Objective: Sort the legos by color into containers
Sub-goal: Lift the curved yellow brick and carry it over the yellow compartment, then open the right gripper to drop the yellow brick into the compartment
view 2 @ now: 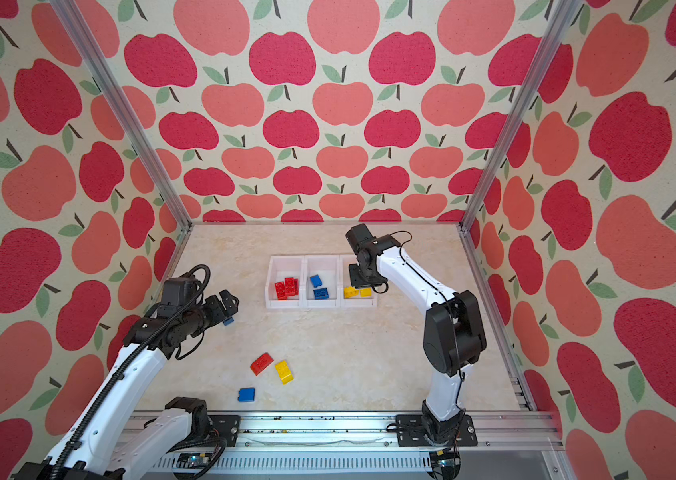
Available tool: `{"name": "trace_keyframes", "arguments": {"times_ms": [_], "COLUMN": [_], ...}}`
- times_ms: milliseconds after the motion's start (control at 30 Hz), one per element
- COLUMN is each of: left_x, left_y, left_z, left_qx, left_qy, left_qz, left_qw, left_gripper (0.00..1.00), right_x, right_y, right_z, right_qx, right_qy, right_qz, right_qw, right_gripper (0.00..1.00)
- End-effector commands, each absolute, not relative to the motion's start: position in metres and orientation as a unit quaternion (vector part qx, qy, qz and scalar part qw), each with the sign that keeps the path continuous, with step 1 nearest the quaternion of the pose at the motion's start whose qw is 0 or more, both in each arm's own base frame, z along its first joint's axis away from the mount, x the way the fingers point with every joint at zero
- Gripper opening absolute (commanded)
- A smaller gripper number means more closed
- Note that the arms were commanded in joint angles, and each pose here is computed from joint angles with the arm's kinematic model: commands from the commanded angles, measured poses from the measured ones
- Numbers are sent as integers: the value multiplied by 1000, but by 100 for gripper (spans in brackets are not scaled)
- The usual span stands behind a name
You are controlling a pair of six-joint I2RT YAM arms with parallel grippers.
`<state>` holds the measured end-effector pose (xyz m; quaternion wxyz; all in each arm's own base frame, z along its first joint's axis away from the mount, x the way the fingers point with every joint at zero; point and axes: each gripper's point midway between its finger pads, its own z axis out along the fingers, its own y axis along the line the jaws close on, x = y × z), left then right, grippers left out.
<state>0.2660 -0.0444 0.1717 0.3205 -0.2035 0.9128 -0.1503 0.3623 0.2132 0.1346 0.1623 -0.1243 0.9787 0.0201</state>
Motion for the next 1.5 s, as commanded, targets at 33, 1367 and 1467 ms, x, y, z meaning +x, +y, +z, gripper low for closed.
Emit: {"name": "trace_keyframes", "arguments": {"times_ms": [33,1367,1467], "left_x": [261,256,256], "left_y": [-40,-34,-34], "left_z": [169,176,175], "left_qx": [-216,-230,-231], "left_qy": [914,911,910], "left_qz": [-139,-128,-128], "left_qw": [316,319,318], "left_gripper": [99,99,99], "right_x": [382,401,401], "right_y": [222,213,213], "right_z": [131,80,82], "right_qx": [-150,-158,-157], "right_qy": [974,978,978], "right_qz": [6,-35,-33], "right_qw": [172,132,133], "right_gripper": [29,54,54]}}
